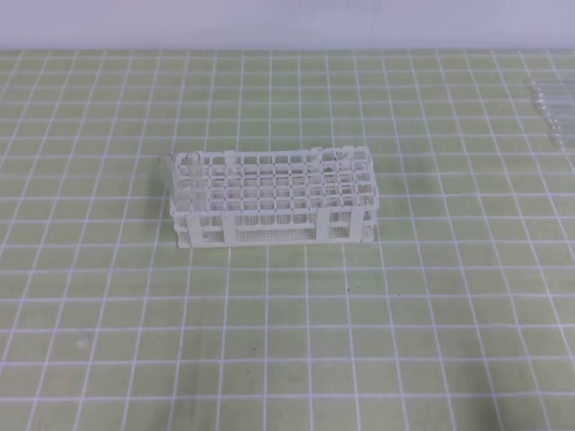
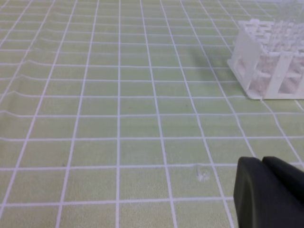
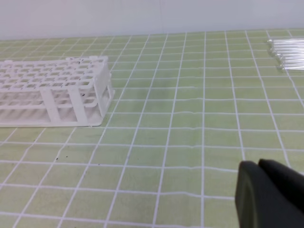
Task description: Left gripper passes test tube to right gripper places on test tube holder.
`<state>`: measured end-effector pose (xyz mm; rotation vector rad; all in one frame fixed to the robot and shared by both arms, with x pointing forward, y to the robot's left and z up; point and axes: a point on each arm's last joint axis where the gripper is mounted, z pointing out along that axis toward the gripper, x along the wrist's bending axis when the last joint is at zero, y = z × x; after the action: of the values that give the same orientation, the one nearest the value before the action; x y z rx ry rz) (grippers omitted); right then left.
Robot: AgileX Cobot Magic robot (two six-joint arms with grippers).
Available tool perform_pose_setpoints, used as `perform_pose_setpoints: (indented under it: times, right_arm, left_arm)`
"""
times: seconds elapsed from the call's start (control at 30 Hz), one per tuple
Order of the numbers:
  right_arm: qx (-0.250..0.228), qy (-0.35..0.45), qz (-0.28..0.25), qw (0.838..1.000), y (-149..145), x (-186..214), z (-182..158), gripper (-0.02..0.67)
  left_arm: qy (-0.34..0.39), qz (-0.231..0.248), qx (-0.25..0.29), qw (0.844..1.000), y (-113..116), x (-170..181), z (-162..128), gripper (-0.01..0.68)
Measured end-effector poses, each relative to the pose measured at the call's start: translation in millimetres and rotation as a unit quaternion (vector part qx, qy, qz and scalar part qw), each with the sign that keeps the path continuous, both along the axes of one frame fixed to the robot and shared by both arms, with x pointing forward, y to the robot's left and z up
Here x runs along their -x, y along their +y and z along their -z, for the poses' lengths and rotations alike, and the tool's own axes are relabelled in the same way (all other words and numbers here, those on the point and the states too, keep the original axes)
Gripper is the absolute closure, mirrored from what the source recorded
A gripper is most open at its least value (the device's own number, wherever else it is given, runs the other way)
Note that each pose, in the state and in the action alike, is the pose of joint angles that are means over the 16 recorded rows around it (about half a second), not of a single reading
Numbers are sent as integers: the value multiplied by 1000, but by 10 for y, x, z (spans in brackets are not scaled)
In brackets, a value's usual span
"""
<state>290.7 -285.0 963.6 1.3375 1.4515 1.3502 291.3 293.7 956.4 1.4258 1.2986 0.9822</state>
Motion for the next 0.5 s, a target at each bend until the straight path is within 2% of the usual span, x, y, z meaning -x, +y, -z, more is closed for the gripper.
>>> perform_pose_setpoints:
  times: [0.5]
  right_arm:
    - [0,0,0,1000,0,0,0,664]
  left_arm:
    - [0,0,-1,1000,0,1,4,672]
